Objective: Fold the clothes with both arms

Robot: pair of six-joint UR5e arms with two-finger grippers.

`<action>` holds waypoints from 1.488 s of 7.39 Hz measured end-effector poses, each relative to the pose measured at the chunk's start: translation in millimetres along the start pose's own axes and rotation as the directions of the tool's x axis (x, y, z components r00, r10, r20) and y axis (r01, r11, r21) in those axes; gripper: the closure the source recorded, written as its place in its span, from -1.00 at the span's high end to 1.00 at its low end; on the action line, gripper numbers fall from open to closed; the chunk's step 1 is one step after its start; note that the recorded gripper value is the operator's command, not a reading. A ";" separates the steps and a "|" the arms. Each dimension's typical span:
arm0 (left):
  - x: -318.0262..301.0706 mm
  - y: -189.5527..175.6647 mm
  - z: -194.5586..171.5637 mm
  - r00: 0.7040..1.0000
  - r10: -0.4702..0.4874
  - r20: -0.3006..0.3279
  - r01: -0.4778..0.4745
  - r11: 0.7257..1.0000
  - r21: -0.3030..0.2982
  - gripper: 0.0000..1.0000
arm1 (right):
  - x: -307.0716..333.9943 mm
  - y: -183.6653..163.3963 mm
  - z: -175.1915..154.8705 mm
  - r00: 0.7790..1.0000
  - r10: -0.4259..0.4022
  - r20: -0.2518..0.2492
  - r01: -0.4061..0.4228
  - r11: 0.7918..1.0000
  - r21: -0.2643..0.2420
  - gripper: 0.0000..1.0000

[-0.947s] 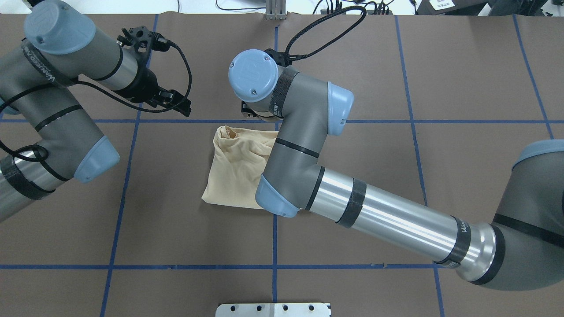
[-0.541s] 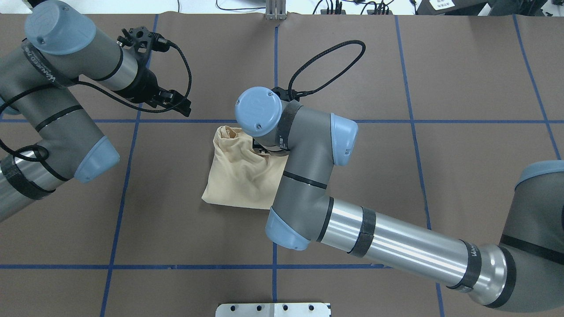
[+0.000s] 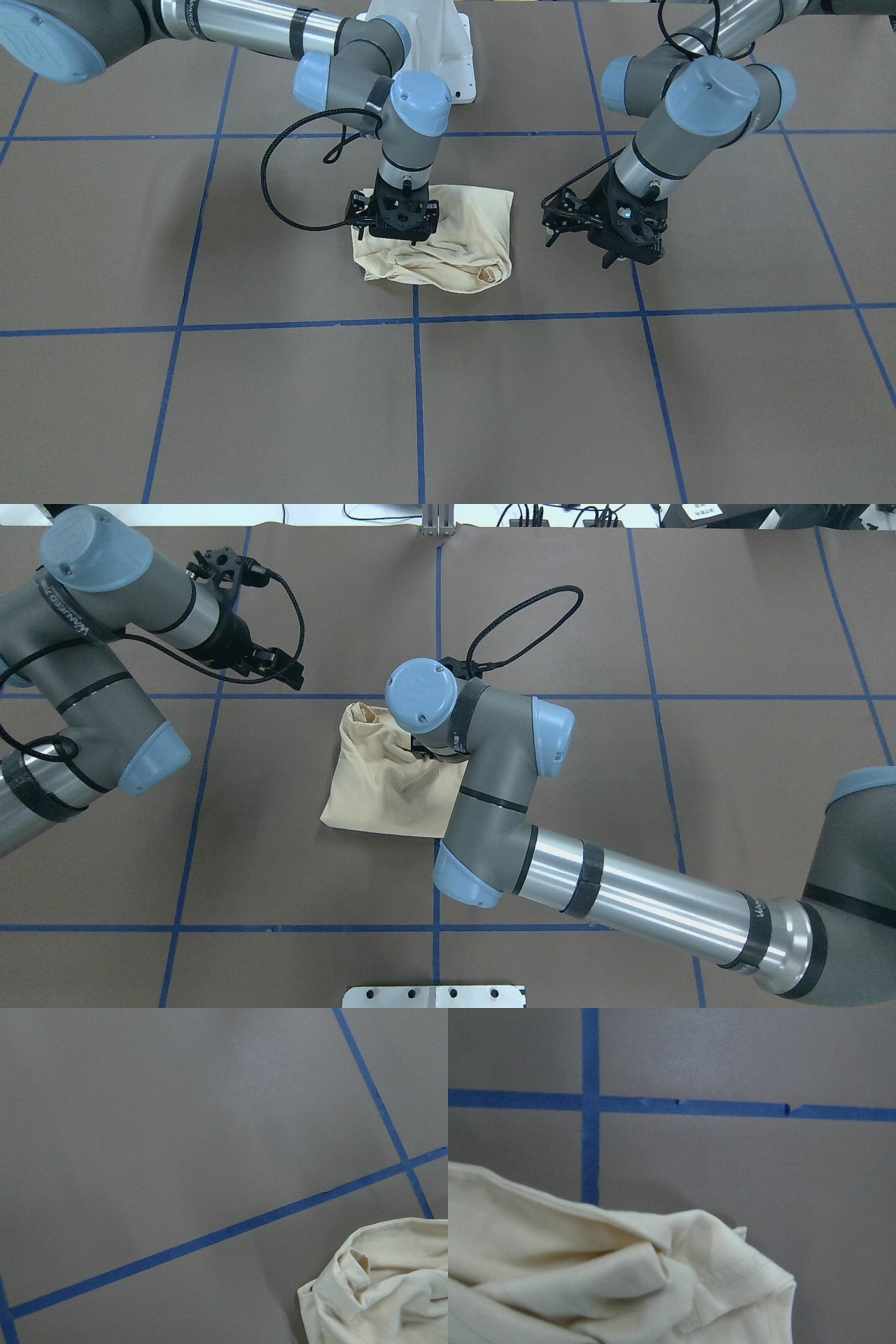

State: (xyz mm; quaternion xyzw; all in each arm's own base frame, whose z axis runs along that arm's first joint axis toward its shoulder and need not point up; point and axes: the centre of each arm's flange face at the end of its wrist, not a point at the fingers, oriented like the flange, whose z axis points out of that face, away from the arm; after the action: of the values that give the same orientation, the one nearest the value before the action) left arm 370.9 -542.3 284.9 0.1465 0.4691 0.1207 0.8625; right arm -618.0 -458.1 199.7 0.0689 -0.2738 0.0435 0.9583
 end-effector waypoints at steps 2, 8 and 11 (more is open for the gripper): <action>1.0 -0.2 -2.2 1.000 0.001 -0.002 -0.001 1.000 0.004 1.00 | 5.2 -28.3 6.4 0.999 0.018 0.047 -0.020 0.999 0.049 1.00; 0.7 0.1 -3.8 1.000 0.002 -0.002 -0.002 1.000 0.006 1.00 | 20.3 -83.1 -16.8 0.987 0.063 0.149 -0.076 0.994 0.083 1.00; -30.9 -1.9 -16.5 0.999 0.025 0.036 -0.026 0.999 0.026 1.00 | 113.4 -93.6 -46.9 0.984 0.082 0.156 -0.085 0.996 0.013 1.00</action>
State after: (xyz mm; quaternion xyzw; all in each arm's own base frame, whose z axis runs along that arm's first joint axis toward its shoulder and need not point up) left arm 340.7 -552.4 299.6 0.1658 0.4534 0.1227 0.8671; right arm -486.4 -537.9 210.4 0.0699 -0.3499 0.0810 0.9307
